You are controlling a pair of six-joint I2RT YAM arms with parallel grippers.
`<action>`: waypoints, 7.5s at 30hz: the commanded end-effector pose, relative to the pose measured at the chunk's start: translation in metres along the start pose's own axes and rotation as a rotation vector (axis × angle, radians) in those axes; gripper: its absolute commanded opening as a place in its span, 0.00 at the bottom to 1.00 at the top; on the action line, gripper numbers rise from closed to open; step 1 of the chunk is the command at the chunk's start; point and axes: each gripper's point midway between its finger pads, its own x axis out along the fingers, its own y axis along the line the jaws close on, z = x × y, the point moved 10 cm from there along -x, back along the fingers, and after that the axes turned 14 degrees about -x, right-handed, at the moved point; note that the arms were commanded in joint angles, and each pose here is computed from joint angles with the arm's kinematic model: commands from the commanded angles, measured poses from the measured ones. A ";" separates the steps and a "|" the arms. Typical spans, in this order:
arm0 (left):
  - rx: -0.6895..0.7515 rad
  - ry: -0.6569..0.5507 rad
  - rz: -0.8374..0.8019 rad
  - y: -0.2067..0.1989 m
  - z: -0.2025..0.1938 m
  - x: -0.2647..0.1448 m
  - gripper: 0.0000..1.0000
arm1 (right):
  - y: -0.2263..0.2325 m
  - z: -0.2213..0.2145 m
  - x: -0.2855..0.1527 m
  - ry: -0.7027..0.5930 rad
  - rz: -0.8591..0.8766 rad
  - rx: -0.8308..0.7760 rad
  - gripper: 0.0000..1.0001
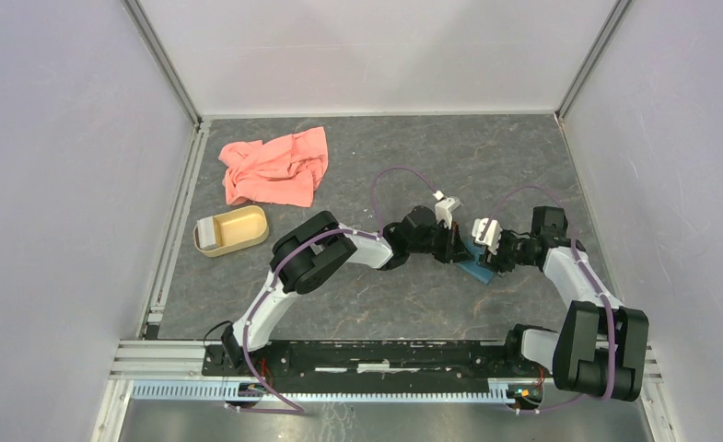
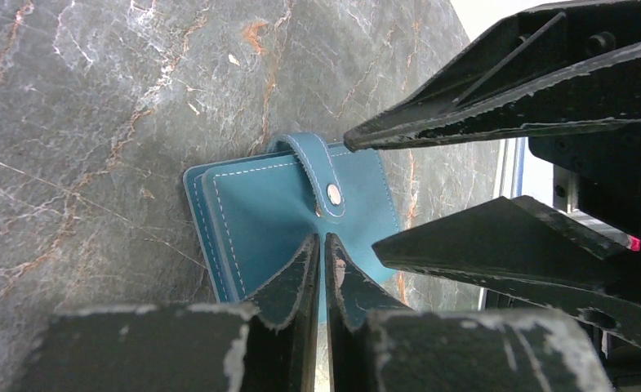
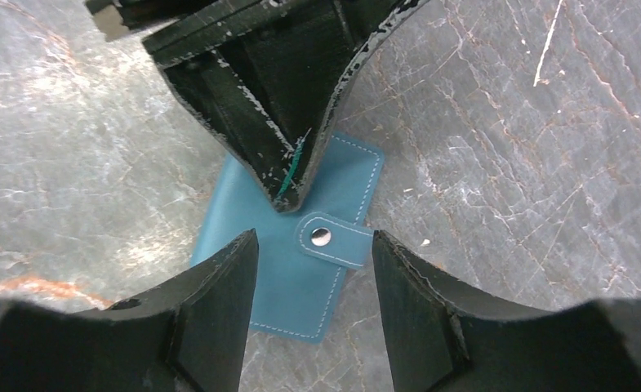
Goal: Put the credit cards into the card holder
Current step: Close the card holder at the center of the board.
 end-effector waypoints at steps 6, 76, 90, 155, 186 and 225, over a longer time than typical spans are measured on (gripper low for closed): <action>-0.027 0.005 -0.006 0.008 -0.001 0.003 0.12 | -0.011 -0.004 0.008 0.059 -0.058 -0.054 0.53; -0.046 0.007 -0.012 0.012 0.000 0.002 0.12 | -0.019 0.009 0.001 0.117 -0.036 0.184 0.00; -0.067 0.008 0.024 0.019 -0.001 0.006 0.11 | -0.005 0.006 0.010 0.104 0.021 0.223 0.00; -0.077 0.008 0.018 0.020 0.001 0.004 0.11 | -0.019 -0.015 0.022 0.168 0.157 0.584 0.00; -0.083 0.011 0.019 0.023 0.000 0.004 0.11 | -0.061 -0.019 0.004 -0.070 0.299 0.723 0.40; -0.090 0.017 0.012 0.025 -0.001 0.004 0.11 | -0.027 0.011 0.008 0.048 0.132 -0.114 0.58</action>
